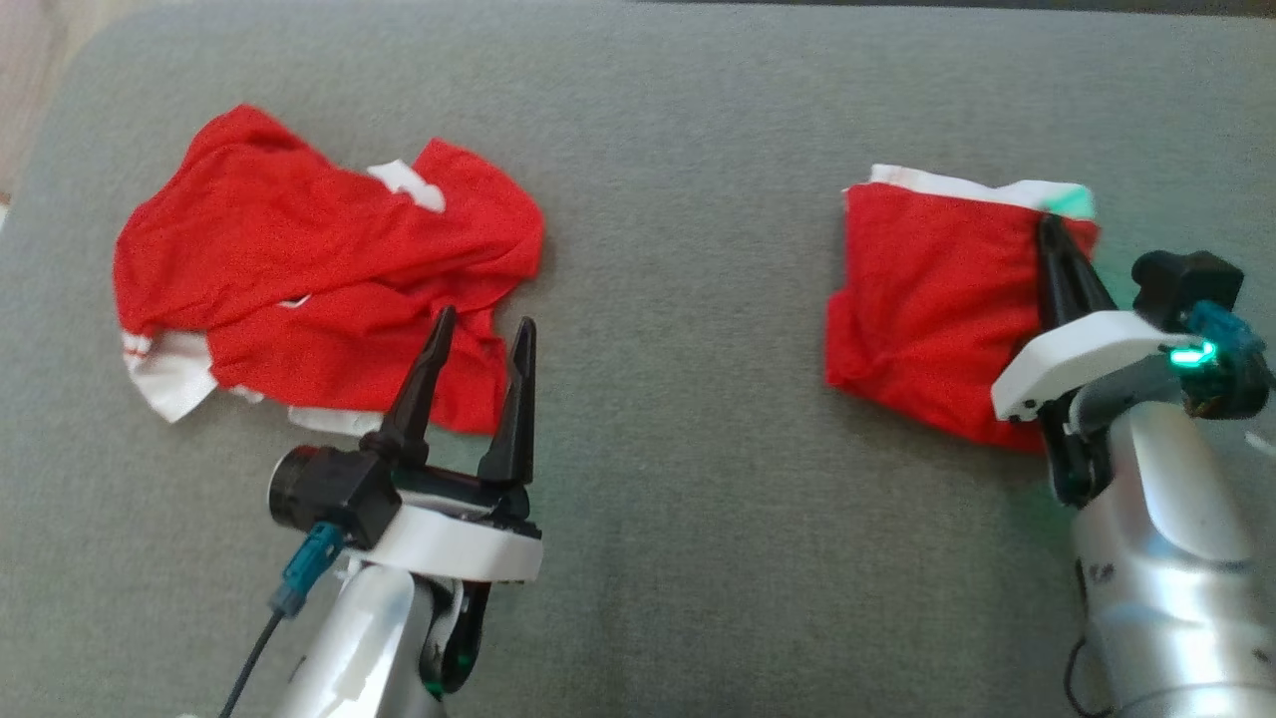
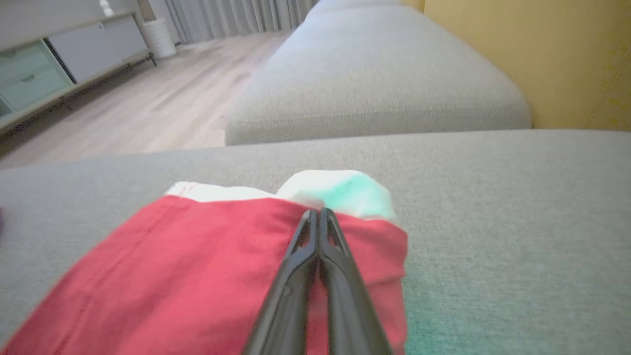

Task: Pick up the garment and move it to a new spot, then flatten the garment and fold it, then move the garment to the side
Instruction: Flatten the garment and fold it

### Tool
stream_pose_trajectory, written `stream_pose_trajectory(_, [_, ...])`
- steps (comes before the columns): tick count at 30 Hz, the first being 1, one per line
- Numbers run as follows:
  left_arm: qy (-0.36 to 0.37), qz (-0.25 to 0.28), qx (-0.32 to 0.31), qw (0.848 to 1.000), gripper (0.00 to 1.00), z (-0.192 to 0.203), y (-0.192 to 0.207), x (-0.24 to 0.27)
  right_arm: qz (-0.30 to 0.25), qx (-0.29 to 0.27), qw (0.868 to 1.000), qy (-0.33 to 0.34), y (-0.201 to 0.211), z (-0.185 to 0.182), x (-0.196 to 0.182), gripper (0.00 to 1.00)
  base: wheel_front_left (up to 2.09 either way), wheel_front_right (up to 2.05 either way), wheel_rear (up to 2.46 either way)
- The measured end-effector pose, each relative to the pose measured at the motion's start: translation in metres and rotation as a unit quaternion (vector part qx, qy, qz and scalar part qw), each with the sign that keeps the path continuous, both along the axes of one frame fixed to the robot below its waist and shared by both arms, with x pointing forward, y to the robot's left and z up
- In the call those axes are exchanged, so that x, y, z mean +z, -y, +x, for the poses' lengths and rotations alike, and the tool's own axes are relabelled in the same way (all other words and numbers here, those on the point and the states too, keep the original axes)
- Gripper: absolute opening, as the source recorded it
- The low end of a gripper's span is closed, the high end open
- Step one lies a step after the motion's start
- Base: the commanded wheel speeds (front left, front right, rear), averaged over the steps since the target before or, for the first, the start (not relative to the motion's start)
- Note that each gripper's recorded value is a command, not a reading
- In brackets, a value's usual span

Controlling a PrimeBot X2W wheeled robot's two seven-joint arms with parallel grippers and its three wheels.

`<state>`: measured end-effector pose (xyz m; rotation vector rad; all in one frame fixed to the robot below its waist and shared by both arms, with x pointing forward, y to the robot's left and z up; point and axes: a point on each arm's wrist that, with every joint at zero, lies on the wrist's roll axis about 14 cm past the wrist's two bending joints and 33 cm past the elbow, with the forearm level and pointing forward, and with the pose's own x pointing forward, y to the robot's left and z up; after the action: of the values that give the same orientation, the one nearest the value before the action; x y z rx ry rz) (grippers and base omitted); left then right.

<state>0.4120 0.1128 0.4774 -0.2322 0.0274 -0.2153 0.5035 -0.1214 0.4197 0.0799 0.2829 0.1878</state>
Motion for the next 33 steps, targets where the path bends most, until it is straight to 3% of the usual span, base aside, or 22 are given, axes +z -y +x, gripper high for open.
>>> stream_pose_trajectory(7, [-0.009,0.005,0.011,1.000,1.00,0.003,-0.008,-0.007,-0.018,0.011,0.998,-0.065,-0.010,0.010,-0.041,0.00,0.00,0.00,0.00])
stream_pose_trajectory(17, [-0.003,0.001,0.011,1.000,1.00,0.001,-0.006,0.000,-0.022,0.073,0.997,0.006,-0.046,0.018,-0.005,0.00,0.00,0.00,0.00])
stream_pose_trajectory(26, [-0.003,-0.002,0.014,1.000,1.00,0.000,-0.007,0.001,-0.021,0.146,0.986,-0.077,-0.087,-0.015,-0.039,0.00,0.00,0.00,0.00])
stream_pose_trajectory(33, [0.004,-0.003,0.010,1.000,1.00,0.001,-0.004,0.006,-0.013,0.162,0.984,-0.072,-0.096,-0.024,-0.032,0.00,0.00,0.00,0.00])
